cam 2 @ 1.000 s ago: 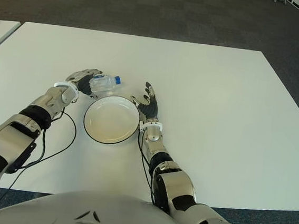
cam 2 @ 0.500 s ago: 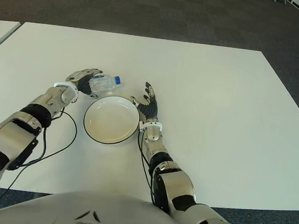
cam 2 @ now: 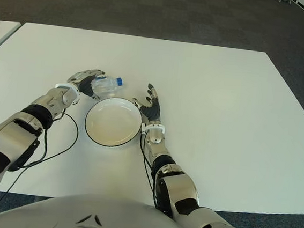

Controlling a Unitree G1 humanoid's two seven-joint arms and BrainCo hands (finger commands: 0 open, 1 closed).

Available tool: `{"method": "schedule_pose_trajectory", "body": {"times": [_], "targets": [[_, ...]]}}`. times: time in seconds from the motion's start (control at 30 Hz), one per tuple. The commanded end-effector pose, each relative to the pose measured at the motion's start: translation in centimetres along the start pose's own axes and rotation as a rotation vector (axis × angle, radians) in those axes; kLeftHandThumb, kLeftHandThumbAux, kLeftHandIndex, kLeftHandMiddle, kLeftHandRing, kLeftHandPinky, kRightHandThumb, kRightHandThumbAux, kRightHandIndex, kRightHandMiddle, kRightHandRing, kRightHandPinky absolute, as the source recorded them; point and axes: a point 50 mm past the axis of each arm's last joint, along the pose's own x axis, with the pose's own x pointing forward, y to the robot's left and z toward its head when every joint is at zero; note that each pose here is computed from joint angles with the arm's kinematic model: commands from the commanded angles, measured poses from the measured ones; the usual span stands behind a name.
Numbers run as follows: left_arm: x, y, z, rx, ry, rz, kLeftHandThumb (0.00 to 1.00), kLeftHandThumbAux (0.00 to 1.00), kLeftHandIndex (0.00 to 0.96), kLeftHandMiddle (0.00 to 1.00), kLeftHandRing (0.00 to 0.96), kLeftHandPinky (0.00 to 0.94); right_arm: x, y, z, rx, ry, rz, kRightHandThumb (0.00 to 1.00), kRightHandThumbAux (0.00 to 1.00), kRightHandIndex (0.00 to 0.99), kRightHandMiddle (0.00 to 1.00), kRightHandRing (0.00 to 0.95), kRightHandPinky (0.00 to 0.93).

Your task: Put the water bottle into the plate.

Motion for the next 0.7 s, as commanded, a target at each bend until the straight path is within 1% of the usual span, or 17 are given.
{"method": "schedule_pose_trajectory", "body": {"times": [0.03,0.43,0.6,0.7], "targets": [[-0.63,-3.37,-0.17,0.04,0.037,-0.138,0.0,0.908,0.0,0.0,0.0,0.057,-1.46,5.02,-1.12,0.097,0.137,0.08,0.04,0.851,0.058,0.058,0.071,0.12],[-0.3,-3.77,0.25,0.224,0.038,-0.208,0.0,0.911,0.0,0.0,0.0,0.036,-1.41,5.09,-1.09,0.098,0.14,0.082,0.031,0.87,0.057,0.052,0.067,0.117],[-0.34,-4.13,0.4,0.354,0.006,-0.248,0.0,0.92,0.0,0.0,0.0,0.041,-1.42,5.14,-1.09,0.101,0.14,0.085,0.019,0.879,0.055,0.049,0.065,0.118],[-0.36,-4.28,0.45,0.405,-0.006,-0.272,0.0,0.923,0.0,0.0,0.0,0.041,-1.42,5.16,-1.07,0.1,0.139,0.085,0.011,0.888,0.056,0.049,0.066,0.123]]}}
